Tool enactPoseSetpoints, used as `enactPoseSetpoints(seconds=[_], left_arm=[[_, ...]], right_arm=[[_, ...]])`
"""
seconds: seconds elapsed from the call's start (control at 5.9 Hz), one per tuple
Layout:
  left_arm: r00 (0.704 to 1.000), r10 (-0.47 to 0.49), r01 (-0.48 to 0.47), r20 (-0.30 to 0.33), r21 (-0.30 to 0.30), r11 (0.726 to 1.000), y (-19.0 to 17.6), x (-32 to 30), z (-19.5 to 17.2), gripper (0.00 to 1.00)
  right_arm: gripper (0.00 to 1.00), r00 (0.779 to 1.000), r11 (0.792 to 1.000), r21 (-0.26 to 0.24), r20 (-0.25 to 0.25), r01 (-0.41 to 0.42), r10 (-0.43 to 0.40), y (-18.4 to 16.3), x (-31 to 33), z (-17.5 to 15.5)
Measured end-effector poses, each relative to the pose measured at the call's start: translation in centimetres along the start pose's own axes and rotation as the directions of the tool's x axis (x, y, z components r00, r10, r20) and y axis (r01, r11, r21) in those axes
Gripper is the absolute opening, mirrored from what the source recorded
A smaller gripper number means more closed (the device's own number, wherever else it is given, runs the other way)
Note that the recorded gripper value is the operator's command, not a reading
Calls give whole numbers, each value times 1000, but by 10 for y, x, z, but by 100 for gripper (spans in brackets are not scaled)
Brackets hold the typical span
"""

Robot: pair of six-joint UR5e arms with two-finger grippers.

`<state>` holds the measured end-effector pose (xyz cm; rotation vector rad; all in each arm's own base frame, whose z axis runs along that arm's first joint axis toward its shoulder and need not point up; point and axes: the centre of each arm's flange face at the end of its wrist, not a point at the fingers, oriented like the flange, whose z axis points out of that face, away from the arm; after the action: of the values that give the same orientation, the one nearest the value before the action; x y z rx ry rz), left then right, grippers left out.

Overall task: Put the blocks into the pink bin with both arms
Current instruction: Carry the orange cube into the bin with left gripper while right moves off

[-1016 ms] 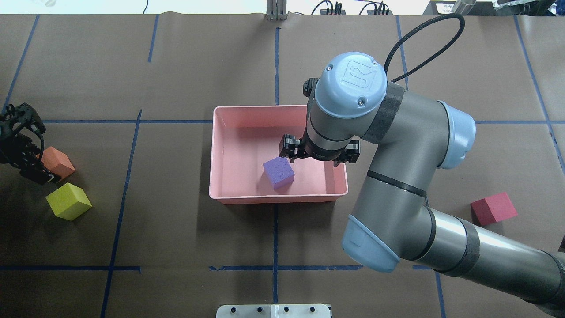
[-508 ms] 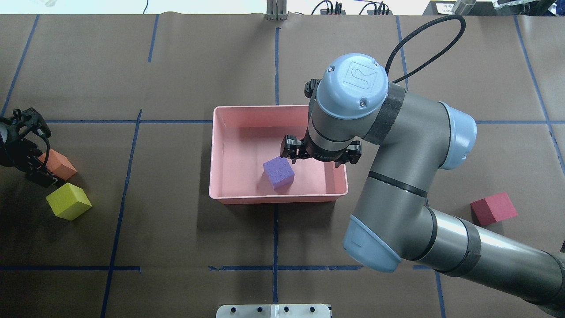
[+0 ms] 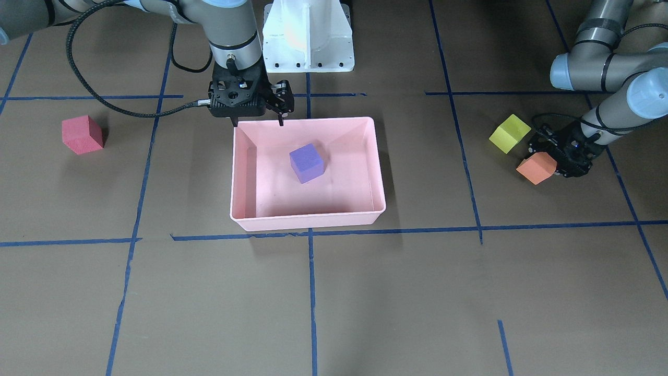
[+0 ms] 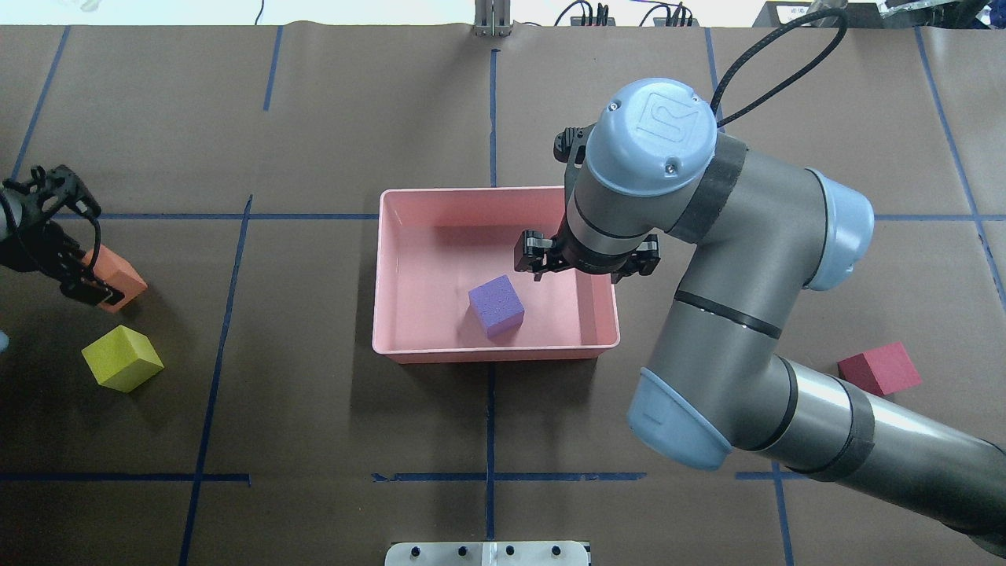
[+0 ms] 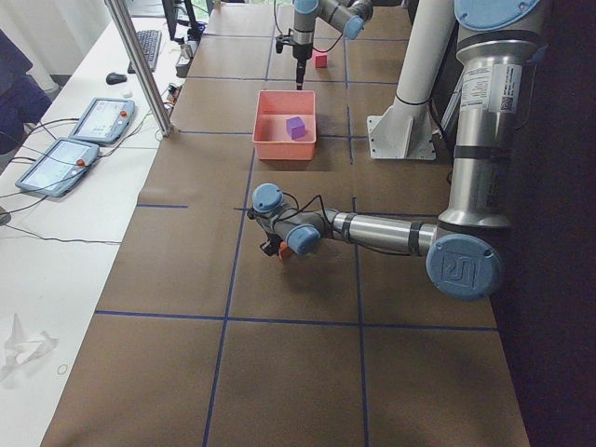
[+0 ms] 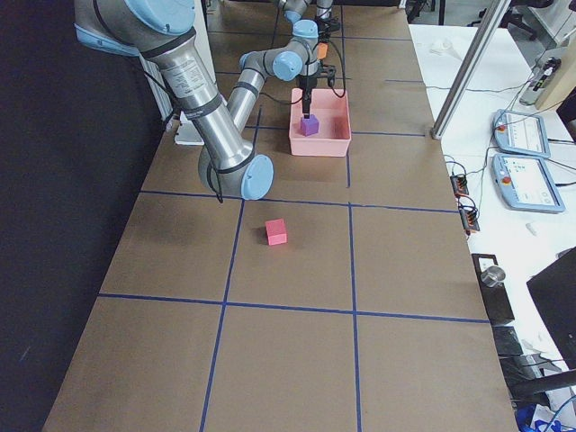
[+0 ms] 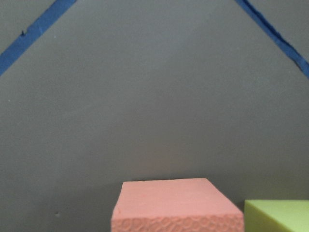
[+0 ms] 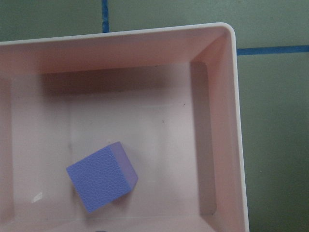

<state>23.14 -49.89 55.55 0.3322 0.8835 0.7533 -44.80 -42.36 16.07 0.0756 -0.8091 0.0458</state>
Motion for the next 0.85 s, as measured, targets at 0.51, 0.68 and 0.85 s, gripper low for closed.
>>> enactPoseSetpoints(seconds=[0.51, 0.68, 0.85], left_arm=[[974, -226, 224, 21, 81, 971, -141, 46, -99, 41], [945, -326, 324, 6, 98, 941, -192, 91, -116, 41], [910, -414, 412, 3, 102, 906, -236, 155, -112, 44]], right_arm=[[100, 985, 985, -13, 2, 172, -172, -21, 92, -22], [100, 969, 969, -10, -11, 248, -248, -21, 129, -28], [100, 949, 950, -15, -24, 313, -313, -22, 170, -36]])
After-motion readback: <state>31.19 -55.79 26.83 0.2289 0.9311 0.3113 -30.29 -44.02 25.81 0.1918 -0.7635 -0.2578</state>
